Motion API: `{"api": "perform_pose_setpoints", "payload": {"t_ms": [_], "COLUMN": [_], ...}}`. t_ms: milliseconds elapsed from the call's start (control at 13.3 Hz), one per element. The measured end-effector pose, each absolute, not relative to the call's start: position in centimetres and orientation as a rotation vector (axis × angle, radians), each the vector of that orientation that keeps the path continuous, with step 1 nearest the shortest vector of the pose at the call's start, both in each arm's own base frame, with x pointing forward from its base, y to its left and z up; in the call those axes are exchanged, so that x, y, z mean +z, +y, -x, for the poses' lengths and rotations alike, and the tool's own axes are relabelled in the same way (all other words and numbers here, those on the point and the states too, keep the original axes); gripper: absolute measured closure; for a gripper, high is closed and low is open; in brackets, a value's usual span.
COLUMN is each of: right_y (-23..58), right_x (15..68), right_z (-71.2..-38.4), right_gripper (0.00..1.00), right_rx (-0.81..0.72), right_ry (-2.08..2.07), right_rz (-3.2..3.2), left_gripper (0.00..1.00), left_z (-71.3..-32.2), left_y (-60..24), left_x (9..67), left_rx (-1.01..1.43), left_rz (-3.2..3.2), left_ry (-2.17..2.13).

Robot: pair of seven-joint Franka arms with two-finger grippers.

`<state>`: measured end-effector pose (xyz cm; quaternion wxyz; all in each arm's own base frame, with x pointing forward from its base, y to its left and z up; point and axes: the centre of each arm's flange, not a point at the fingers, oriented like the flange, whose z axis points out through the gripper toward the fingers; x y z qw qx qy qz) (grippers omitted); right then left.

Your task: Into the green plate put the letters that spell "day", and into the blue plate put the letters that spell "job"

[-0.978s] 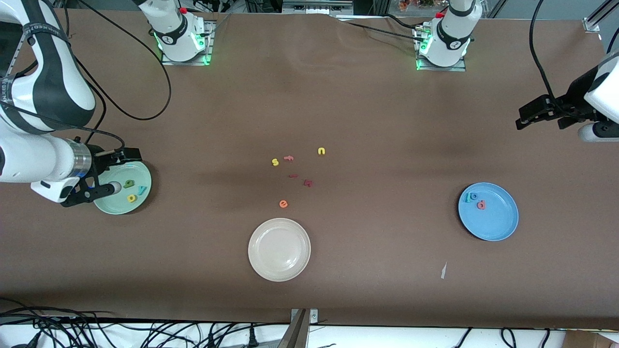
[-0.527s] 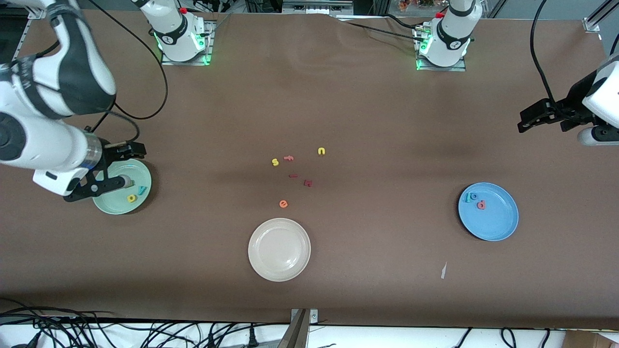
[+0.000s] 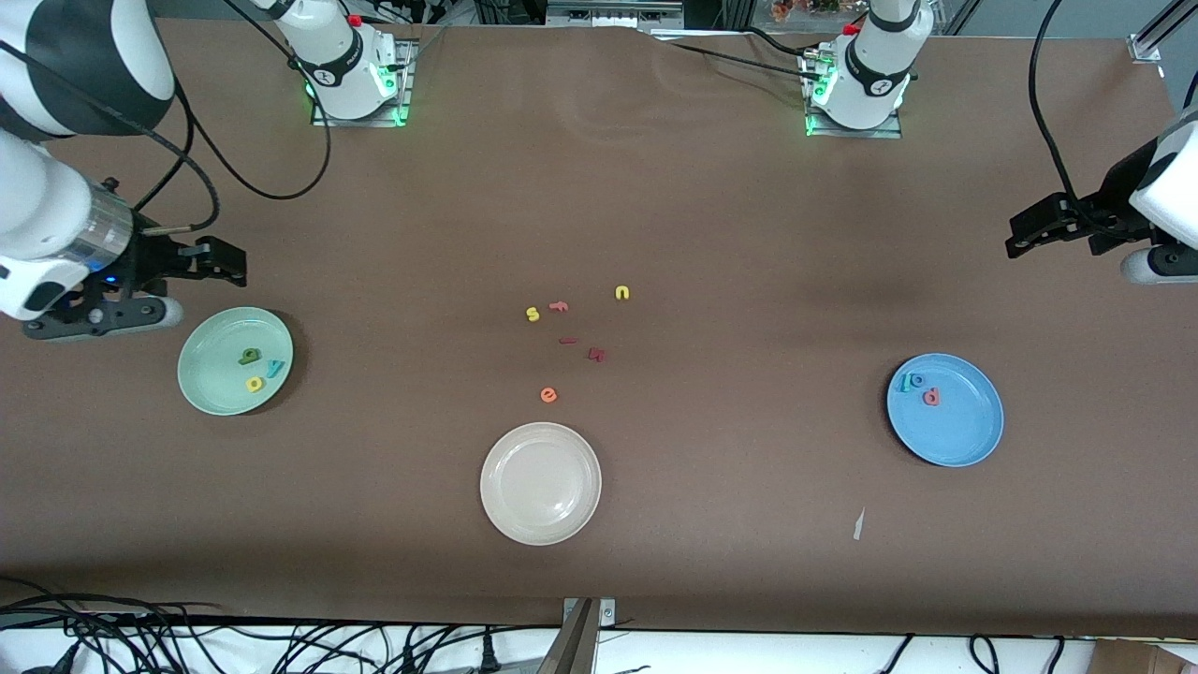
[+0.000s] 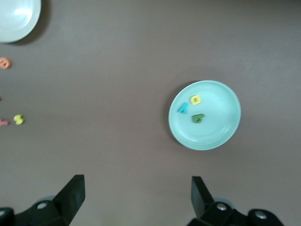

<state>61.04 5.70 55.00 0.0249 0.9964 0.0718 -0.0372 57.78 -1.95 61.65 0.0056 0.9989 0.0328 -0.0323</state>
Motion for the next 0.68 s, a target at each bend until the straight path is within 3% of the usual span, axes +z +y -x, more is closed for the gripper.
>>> {"api": "perform_pose_setpoints", "payload": {"t_ms": [376, 677], "right_y": [4.3, 2.2], "right_x": [59.1, 59.2], "right_z": [-56.8, -55.8], "right_gripper": [0.0, 0.0], "right_rx": [-0.016, -0.042], "right_ry": [0.173, 0.101], "right_rz": [-3.094, -3.14], "left_gripper": [0.0, 0.0], "left_z": [-57.8, -57.8], "left_y": [-2.0, -2.0], "left_x": [61.6, 61.5], "left_rx": [-0.104, -0.106], "left_rz": [-3.127, -3.127], "left_ry": [0.103, 0.102]}}
